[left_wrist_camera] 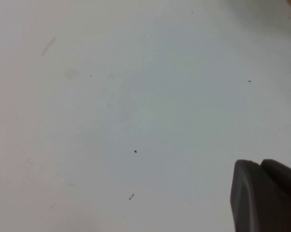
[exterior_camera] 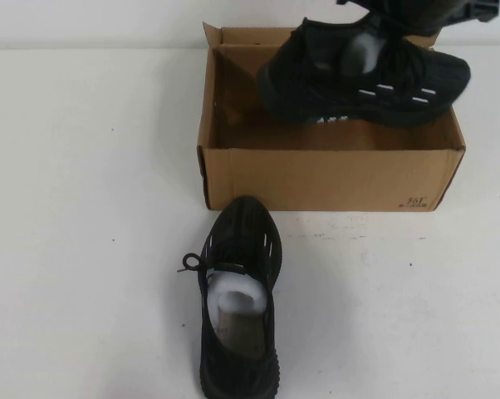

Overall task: Put shoes into padded shoe box
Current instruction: Place the shoe in the shoe box

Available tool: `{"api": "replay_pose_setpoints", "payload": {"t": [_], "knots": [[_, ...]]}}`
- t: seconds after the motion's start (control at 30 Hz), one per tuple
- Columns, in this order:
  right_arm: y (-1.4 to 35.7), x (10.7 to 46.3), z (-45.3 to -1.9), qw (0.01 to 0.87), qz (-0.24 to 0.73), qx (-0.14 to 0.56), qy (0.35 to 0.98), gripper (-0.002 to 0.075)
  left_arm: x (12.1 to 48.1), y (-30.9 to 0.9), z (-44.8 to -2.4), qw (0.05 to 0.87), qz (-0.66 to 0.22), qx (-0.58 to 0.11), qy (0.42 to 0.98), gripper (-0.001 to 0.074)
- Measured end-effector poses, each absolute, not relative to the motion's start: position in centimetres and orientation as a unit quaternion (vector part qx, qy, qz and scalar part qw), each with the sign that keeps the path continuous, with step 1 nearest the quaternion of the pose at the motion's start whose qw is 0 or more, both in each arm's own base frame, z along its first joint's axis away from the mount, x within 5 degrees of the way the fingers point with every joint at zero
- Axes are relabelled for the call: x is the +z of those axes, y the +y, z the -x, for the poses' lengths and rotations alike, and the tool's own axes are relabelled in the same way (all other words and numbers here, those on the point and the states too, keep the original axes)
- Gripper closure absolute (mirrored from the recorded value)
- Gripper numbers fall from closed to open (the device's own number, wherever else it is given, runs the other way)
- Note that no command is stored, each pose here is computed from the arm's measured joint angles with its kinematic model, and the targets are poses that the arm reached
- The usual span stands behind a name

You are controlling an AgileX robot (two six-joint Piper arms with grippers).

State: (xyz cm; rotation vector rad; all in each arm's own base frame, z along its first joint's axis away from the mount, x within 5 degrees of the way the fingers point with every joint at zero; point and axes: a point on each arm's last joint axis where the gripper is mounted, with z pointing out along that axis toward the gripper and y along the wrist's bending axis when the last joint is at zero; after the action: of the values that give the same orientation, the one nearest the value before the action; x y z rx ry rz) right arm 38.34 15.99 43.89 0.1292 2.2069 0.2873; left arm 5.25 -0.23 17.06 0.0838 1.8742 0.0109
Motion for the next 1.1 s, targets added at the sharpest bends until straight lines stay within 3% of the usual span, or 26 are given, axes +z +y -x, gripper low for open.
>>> {"api": "replay_pose_setpoints", "payload": {"t": [0.6,1.1], "knots": [[18.7,40.0,-44.2,0.448,-0.043,0.113,0.886,0.0730,17.1,-0.2,-5.2,0.591,-0.036,0.005,0.806,0.0739],[18.4,36.9,-47.5,0.472,-0.041,0.100,0.875,0.0730,17.1,-0.2,-5.2,0.591,-0.036,0.005,0.806,0.0739]]}}
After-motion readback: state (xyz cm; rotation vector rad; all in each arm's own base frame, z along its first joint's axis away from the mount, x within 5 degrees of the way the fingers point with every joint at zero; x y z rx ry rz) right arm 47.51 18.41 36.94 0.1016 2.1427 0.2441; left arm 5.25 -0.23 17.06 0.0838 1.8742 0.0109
